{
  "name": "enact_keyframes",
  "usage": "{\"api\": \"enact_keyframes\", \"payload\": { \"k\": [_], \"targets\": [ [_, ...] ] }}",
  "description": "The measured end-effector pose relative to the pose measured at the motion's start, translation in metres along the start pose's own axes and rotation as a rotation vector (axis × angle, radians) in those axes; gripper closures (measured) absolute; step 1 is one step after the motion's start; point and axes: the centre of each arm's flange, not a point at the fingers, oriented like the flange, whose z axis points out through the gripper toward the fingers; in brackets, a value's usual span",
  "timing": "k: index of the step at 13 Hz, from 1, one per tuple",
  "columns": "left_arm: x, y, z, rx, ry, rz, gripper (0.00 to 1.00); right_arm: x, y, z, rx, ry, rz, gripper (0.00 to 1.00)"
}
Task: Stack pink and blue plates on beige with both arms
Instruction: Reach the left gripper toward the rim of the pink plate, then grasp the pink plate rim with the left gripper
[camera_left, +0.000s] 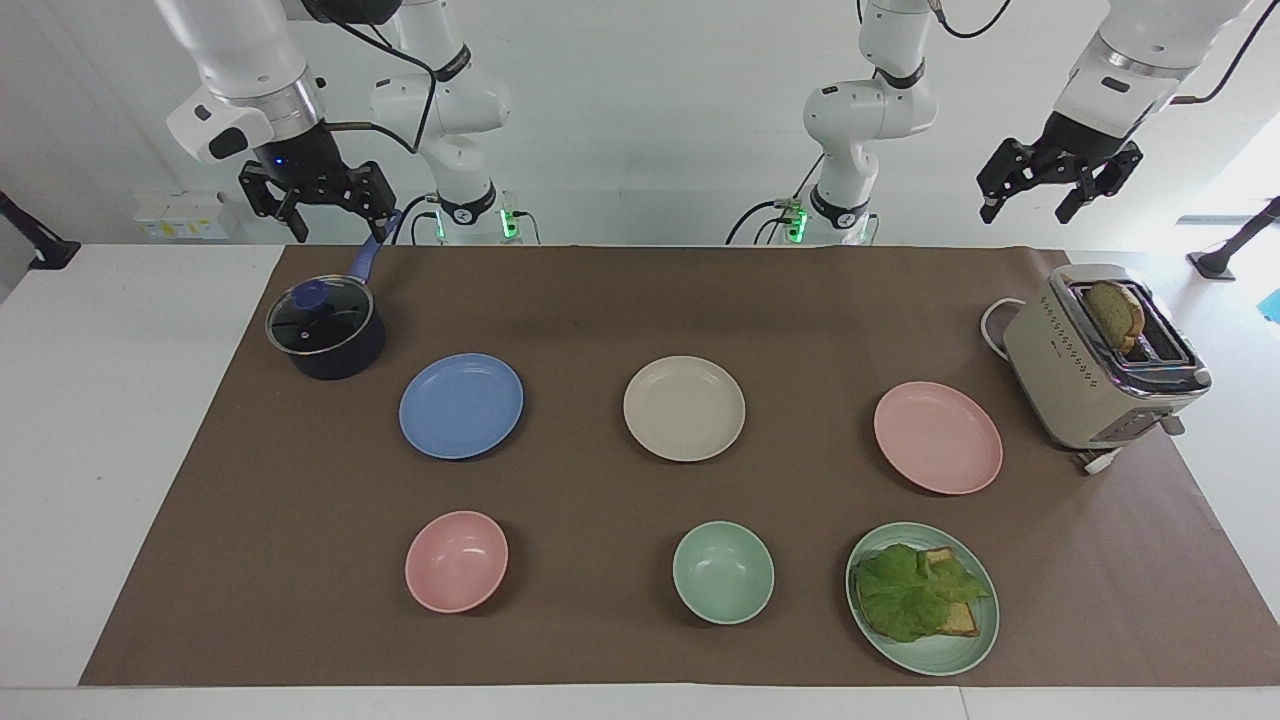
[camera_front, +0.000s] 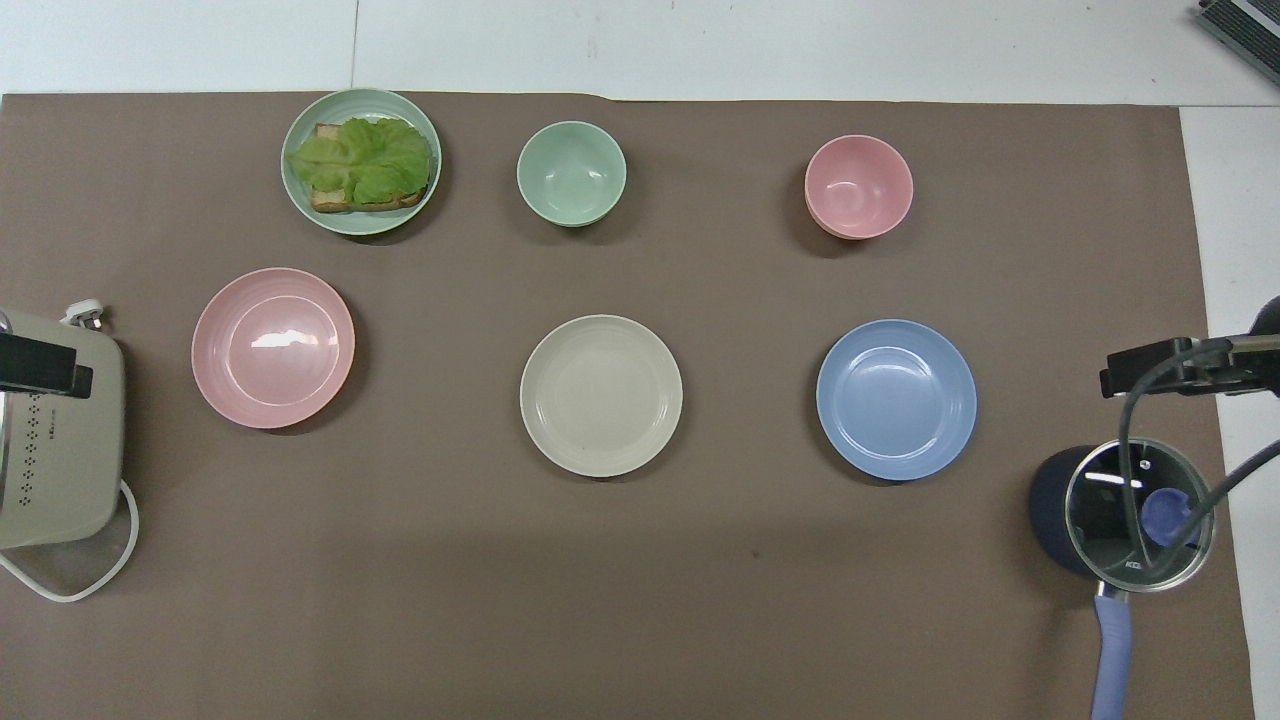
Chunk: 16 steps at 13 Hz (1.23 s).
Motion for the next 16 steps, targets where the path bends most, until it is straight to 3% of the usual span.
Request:
{"api": "enact_keyframes", "payload": {
  "k": [5,10,16],
  "targets": [
    [0.003,-0.007,0.020,0.000,-0.026,-0.016,0.00,0.000,0.002,0.000,0.000,0.000,0.002,0.00],
    [0.022,-0.068,0.161,-0.002,-0.015,-0.125,0.00,0.000,0.005,0.000,0.000,-0.001,-0.004,0.00],
    [0.051,-0.084,0.306,-0.020,-0.053,-0.141,0.00,0.000,0.005,0.001,0.000,-0.003,-0.004,0.00]
  ]
}}
